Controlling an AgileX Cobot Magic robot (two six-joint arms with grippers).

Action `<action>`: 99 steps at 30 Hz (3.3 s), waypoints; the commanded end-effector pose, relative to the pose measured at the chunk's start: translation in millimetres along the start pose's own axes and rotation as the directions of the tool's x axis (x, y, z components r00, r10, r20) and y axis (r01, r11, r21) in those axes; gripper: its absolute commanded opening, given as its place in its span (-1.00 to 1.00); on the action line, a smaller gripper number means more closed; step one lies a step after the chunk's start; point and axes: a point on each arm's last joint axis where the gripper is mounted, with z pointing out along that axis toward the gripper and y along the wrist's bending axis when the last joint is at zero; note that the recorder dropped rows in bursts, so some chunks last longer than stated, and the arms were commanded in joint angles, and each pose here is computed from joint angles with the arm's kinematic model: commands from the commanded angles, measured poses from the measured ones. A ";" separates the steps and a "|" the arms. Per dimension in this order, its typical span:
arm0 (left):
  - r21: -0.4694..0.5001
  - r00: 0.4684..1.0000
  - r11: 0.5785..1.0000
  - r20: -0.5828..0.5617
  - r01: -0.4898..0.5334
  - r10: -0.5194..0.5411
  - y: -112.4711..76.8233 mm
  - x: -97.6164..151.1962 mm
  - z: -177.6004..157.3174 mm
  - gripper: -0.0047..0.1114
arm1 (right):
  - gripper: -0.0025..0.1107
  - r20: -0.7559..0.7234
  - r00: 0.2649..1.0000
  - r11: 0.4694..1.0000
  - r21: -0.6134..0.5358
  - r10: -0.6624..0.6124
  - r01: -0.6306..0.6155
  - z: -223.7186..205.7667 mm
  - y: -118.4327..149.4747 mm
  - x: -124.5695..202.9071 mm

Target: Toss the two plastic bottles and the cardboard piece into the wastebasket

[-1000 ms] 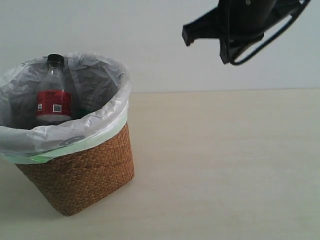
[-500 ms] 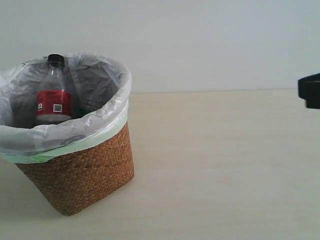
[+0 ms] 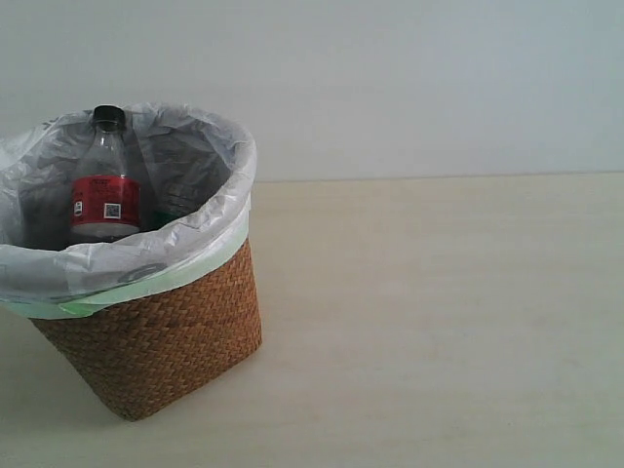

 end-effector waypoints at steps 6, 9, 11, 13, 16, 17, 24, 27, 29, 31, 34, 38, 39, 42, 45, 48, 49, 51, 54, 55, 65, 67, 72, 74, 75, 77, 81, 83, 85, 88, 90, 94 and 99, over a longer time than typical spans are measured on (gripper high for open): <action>-0.002 1.000 1.000 0.002 0.002 -0.002 0.2 0.9 0.2 -0.85 | -0.91 0.179 0.983 0.998 -0.038 0.050 -0.044 -5.3 -1.0 7.5; -0.002 1.000 1.000 0.002 0.002 -0.002 0.2 0.9 0.2 -0.85 | -0.91 0.279 0.954 0.993 -0.068 0.110 -0.094 5.3 -2.3 25.1; -0.002 1.000 1.000 0.002 0.002 -0.002 0.2 0.9 0.2 -0.85 | -0.91 0.317 0.937 0.989 -0.077 0.145 -0.127 10.7 -5.5 39.2; -0.002 1.000 1.000 0.002 0.002 -0.002 0.2 0.9 0.2 -0.85 | -0.91 0.305 0.937 0.985 -0.072 0.169 -0.154 14.9 -9.2 56.0; -0.002 1.000 1.000 0.002 0.002 -0.002 0.2 0.9 0.2 -0.85 | -0.91 0.291 0.938 0.982 -0.068 0.187 -0.174 16.2 -13.0 76.1; -0.002 1.000 1.000 0.002 0.002 -0.002 0.2 0.9 0.2 -0.85 | -0.91 0.287 0.941 0.983 -0.063 0.182 -0.171 16.8 -14.5 83.6; -0.002 1.000 1.000 0.002 0.002 -0.002 0.2 0.9 0.2 -0.85 | -0.91 0.310 0.944 0.993 -0.009 0.115 -0.118 22.0 -25.2 128.2; -0.002 1.000 1.000 0.002 0.002 -0.002 0.2 0.9 0.2 -0.85 | -0.91 0.293 0.950 0.994 0.000 0.103 -0.108 25.8 -28.1 142.8; -0.002 1.000 1.000 0.002 0.002 -0.002 0.2 0.9 0.2 -0.85 | -0.91 0.277 0.957 0.996 0.017 0.084 -0.093 28.7 -29.9 149.1; -0.002 1.000 1.000 0.002 0.002 -0.002 0.2 0.9 0.2 -0.85 | -0.91 0.269 0.960 0.996 0.033 0.071 -0.083 30.7 -31.5 153.8; -0.002 1.000 1.000 0.002 0.002 -0.002 0.2 0.9 0.2 -0.85 | -0.91 0.250 0.965 0.994 0.058 0.080 -0.097 32.3 -33.6 158.2; -0.002 1.000 1.000 0.002 0.002 -0.002 0.2 0.9 0.2 -0.85 | -0.91 0.236 0.969 0.992 0.081 0.073 -0.094 32.5 -34.8 159.7; -0.002 1.000 1.000 0.002 0.002 -0.002 0.2 0.9 0.2 -0.85 | -0.91 0.208 0.977 0.993 0.092 0.051 -0.071 33.0 -35.1 162.0; -0.002 1.000 1.000 0.002 0.002 -0.002 0.2 0.9 0.2 -0.85 | -0.91 0.150 0.989 0.993 0.116 0.005 -0.022 33.8 -36.3 166.9; -0.002 1.000 1.000 0.002 0.002 -0.002 0.2 0.9 0.2 -0.85 | -0.91 0.068 0.997 0.989 0.144 -0.045 0.035 34.2 -38.4 173.7; -0.002 1.000 1.000 0.002 0.002 -0.002 0.2 0.9 0.2 -0.85 | -0.91 0.031 0.998 0.987 0.151 -0.050 0.045 34.3 -39.2 177.0; -0.002 1.000 1.000 0.002 0.002 -0.002 0.2 0.9 0.2 -0.85 | -0.91 0.031 0.998 0.987 0.151 -0.050 0.045 34.3 -39.2 177.0; -0.002 1.000 1.000 0.002 0.002 -0.002 0.2 0.9 0.2 -0.85 | -0.91 0.031 0.998 0.987 0.152 -0.053 0.048 34.3 -39.2 176.9; -0.002 1.000 1.000 0.002 0.002 -0.002 0.2 0.9 0.2 -0.85 | -0.91 0.026 0.998 0.987 0.152 -0.052 0.047 34.3 -39.3 177.3; -0.002 1.000 1.000 0.002 0.002 -0.002 0.2 0.9 0.2 -0.85 | -0.91 0.026 0.998 0.987 0.152 -0.052 0.047 34.3 -39.3 177.3; -0.002 1.000 1.000 0.002 0.002 -0.002 0.2 0.9 0.2 -0.85 | -0.91 0.027 0.998 0.987 0.152 -0.049 0.045 34.3 -39.3 177.3; -0.002 1.000 1.000 0.002 0.002 -0.002 0.2 0.9 0.2 -0.85 | -0.91 0.027 0.998 0.987 0.152 -0.049 0.045 34.3 -39.3 177.3; -0.002 1.000 1.000 0.002 0.002 -0.002 0.2 0.9 0.2 -0.85 | -0.91 0.027 0.999 0.987 0.152 -0.047 0.043 34.3 -39.3 177.3; -0.002 1.000 1.000 0.002 0.002 -0.002 0.2 0.9 0.2 -0.85 | -0.91 0.027 0.999 0.987 0.152 -0.047 0.043 34.3 -39.3 177.3; -0.002 1.000 1.000 0.002 0.002 -0.002 0.2 0.9 0.2 -0.85 | -0.91 0.027 0.999 0.987 0.152 -0.047 0.043 34.3 -39.3 177.3; -0.002 1.000 1.000 0.002 0.002 -0.002 0.2 0.9 0.2 -0.85 | -0.91 0.027 0.999 0.987 0.152 -0.047 0.043 34.3 -39.3 177.3; -0.002 1.000 1.000 0.002 0.002 -0.002 0.2 0.9 0.2 -0.85 | -0.91 0.027 0.999 0.987 0.152 -0.047 0.043 34.3 -39.3 177.3; -0.002 1.000 1.000 0.002 0.002 -0.002 0.2 0.9 0.2 -0.85 | -0.91 0.027 0.999 0.987 0.152 -0.047 0.043 34.3 -39.3 177.3; -0.002 1.000 1.000 0.002 0.002 -0.002 0.2 0.9 0.2 -0.85 | -0.91 0.027 0.999 0.987 0.152 -0.047 0.043 34.3 -39.3 177.3; -0.002 1.000 1.000 0.002 0.002 -0.002 0.2 0.9 0.2 -0.85 | -0.91 0.027 0.999 0.987 0.152 -0.047 0.043 34.3 -39.3 177.3; -0.002 1.000 1.000 0.002 0.002 -0.002 0.2 0.9 0.2 -0.85 | -0.91 0.027 0.999 0.987 0.152 -0.047 0.043 34.3 -39.3 177.3; -0.002 1.000 1.000 0.002 0.002 -0.002 0.2 0.9 0.2 -0.85 | -0.91 0.027 0.999 0.987 0.152 -0.047 0.043 34.3 -39.3 177.3; -0.002 1.000 1.000 0.002 0.002 -0.002 0.2 0.9 0.2 -0.85 | -0.91 0.027 0.999 0.987 0.152 -0.047 0.043 34.3 -39.3 177.3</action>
